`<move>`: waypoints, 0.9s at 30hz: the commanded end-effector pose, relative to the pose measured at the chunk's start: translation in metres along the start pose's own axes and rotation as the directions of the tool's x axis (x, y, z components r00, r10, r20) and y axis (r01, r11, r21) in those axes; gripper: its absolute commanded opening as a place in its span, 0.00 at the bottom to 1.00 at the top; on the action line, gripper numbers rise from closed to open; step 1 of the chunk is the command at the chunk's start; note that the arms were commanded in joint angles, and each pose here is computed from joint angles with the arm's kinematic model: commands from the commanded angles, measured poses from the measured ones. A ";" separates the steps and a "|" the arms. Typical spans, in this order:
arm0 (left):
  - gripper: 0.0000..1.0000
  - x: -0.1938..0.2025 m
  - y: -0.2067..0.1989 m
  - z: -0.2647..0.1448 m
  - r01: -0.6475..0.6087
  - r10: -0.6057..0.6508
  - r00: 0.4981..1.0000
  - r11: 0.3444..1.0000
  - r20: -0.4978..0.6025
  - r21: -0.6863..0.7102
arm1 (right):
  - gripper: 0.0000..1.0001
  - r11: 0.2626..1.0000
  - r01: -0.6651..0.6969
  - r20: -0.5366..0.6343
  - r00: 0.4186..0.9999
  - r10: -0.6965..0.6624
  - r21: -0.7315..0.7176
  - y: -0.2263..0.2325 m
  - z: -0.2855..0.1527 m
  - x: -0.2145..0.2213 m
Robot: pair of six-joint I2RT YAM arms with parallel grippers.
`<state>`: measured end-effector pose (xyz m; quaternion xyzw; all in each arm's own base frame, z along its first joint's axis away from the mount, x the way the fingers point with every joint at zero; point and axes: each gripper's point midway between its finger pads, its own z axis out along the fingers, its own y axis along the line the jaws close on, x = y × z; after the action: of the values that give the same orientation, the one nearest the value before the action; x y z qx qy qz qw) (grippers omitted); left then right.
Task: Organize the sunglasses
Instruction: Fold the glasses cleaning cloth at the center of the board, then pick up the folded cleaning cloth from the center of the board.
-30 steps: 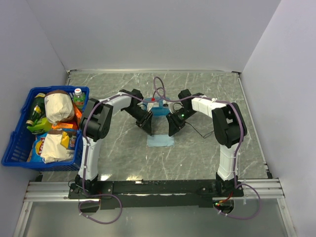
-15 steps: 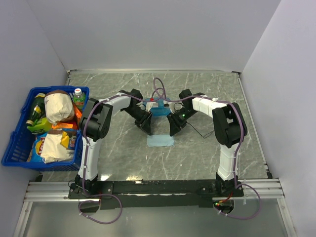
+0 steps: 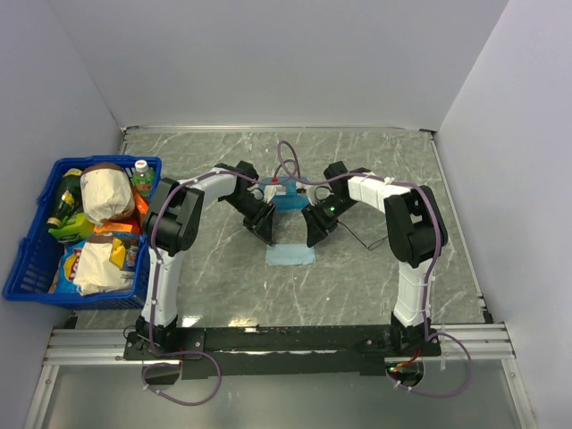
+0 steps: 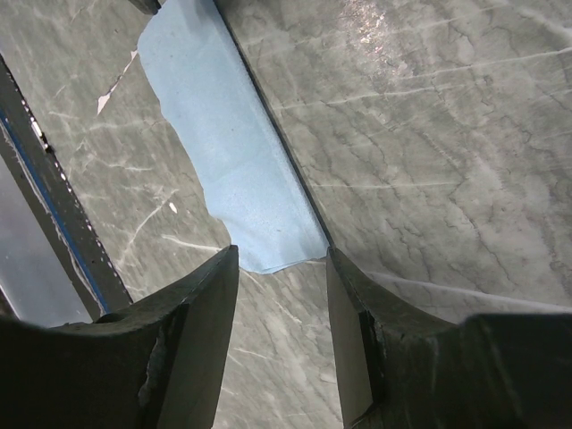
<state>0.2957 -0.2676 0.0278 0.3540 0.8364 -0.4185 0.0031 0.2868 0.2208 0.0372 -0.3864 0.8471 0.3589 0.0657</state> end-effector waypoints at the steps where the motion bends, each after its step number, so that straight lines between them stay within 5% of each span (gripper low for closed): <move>1: 0.40 -0.006 -0.005 -0.007 -0.022 0.023 1.000 0.999 0.022 -0.030 | 0.52 1.000 0.019 0.001 1.000 -0.019 0.004 -0.002 0.000 -0.002; 14: 0.41 -0.015 0.006 -0.014 -0.031 0.038 0.998 0.991 0.056 -0.133 | 0.53 1.000 0.017 -0.005 1.000 -0.017 0.016 -0.005 0.002 -0.002; 27: 0.36 0.003 -0.006 0.002 -0.063 0.059 0.997 0.994 -0.046 -0.086 | 0.53 1.000 0.018 -0.004 1.000 -0.018 0.006 -0.002 0.001 -0.002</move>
<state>0.2960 -0.2656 0.0261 0.3542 0.8517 -0.3860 0.0145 0.2879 0.2185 0.0339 -0.3868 0.8507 0.3501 0.0642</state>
